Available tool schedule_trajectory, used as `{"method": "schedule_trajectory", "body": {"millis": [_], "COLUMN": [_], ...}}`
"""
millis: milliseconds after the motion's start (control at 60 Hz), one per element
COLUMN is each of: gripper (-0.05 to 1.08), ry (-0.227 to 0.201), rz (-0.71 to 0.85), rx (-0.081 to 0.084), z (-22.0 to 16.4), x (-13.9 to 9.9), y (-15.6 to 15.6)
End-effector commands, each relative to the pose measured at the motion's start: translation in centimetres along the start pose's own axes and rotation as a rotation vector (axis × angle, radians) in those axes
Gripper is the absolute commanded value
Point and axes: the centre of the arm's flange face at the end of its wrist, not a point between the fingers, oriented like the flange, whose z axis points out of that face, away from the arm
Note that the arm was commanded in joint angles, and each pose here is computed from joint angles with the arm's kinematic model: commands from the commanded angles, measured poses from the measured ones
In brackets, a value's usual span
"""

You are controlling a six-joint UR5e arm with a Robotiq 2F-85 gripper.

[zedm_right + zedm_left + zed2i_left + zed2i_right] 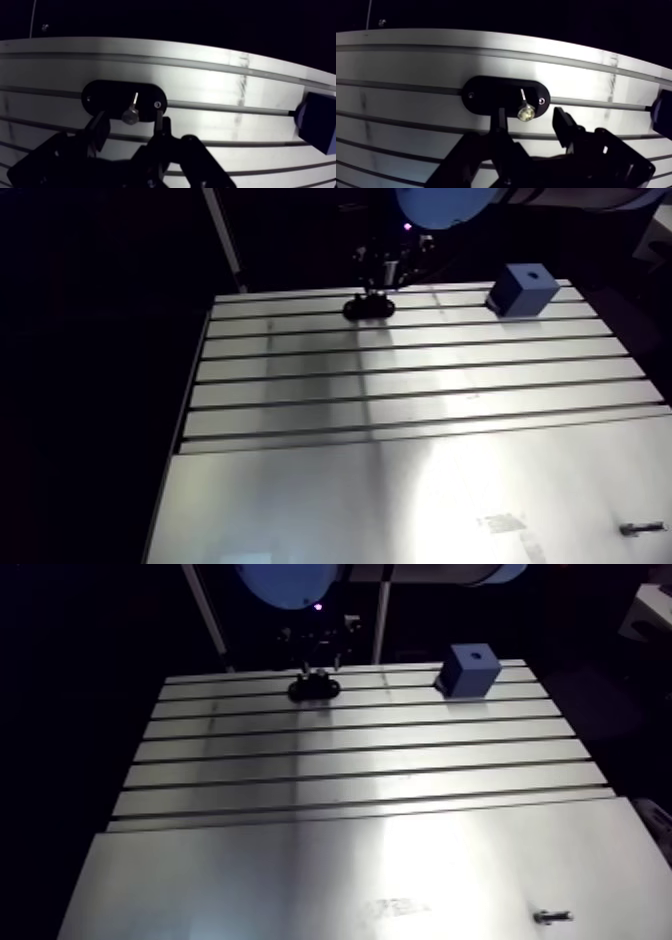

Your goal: Pick up the M10 bolt and insert it into the hex recess until seated.

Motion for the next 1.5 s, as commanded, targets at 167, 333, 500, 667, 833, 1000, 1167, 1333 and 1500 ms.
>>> {"method": "schedule_trajectory", "body": {"millis": [167, 333, 500, 667, 833, 1000, 1167, 1333, 1500], "gripper": [0.48, 0.5, 0.51, 0.52, 0.53, 0.53, 0.54, 0.54, 0.55], "ry": [0.0, -0.003, -0.004, 0.007, 0.017, 0.015, 0.014, 0.013, 0.013], "rz": [0.001, 0.0, 0.001, 0.003, 0.004, 0.004, 0.01, 0.015, 0.015], "rx": [0.001, 0.002, 0.004, 0.0, 0.0, -0.003, -0.006, -0.007, -0.009], "z": [0.13, 0.25, 0.33, 0.15, 0.06, 0.15, 0.24, 0.25, 0.25], "x": [-0.14, -0.3, -0.31, -0.2, -0.11, -0.12, -0.12, -0.14, -0.14], "y": [-0.24, -0.65, -0.68, -0.55, -0.54, -0.52, -0.49, -0.47, -0.46]}}
